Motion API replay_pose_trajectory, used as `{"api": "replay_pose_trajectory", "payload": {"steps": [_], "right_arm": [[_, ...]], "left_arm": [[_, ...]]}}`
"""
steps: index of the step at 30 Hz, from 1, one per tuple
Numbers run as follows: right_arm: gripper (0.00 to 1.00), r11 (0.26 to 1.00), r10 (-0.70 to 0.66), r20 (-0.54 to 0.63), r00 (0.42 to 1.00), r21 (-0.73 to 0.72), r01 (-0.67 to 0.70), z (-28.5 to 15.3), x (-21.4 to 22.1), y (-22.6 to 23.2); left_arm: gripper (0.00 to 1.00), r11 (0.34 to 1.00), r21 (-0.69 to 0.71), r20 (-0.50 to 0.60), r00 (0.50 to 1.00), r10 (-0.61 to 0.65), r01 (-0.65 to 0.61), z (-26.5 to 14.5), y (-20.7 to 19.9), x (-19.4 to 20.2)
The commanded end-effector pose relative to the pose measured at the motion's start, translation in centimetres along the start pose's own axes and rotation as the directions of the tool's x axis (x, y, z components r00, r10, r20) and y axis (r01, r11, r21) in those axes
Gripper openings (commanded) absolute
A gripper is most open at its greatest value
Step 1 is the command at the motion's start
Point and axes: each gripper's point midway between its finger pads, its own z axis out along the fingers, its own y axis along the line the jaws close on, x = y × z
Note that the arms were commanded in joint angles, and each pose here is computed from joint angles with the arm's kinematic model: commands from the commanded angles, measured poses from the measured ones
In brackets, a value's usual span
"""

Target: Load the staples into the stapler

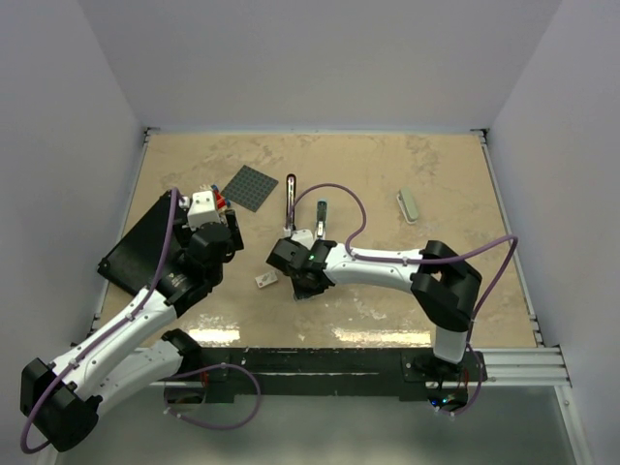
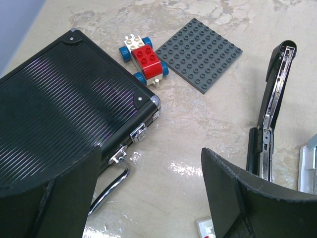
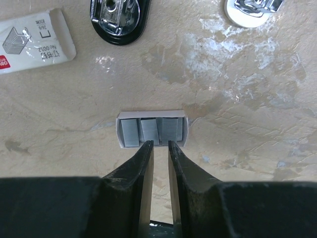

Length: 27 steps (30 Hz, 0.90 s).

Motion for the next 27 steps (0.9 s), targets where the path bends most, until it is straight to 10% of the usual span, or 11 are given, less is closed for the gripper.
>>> {"api": "replay_pose_trajectory", "payload": {"steps": [1, 27], "right_arm": [[0.21, 0.999, 0.046, 0.046, 0.998, 0.019, -0.047, -0.2, -1.6, -0.4], [0.18, 0.997, 0.043, 0.024, 0.999, 0.057, -0.044, 1.6, -1.1, -1.2]], "left_arm": [[0.86, 1.000, -0.015, 0.036, 0.999, -0.002, 0.002, 0.1, 0.1, -0.7], [0.86, 1.000, -0.015, 0.041, 0.999, 0.002, -0.002, 0.0, 0.3, -0.8]]}}
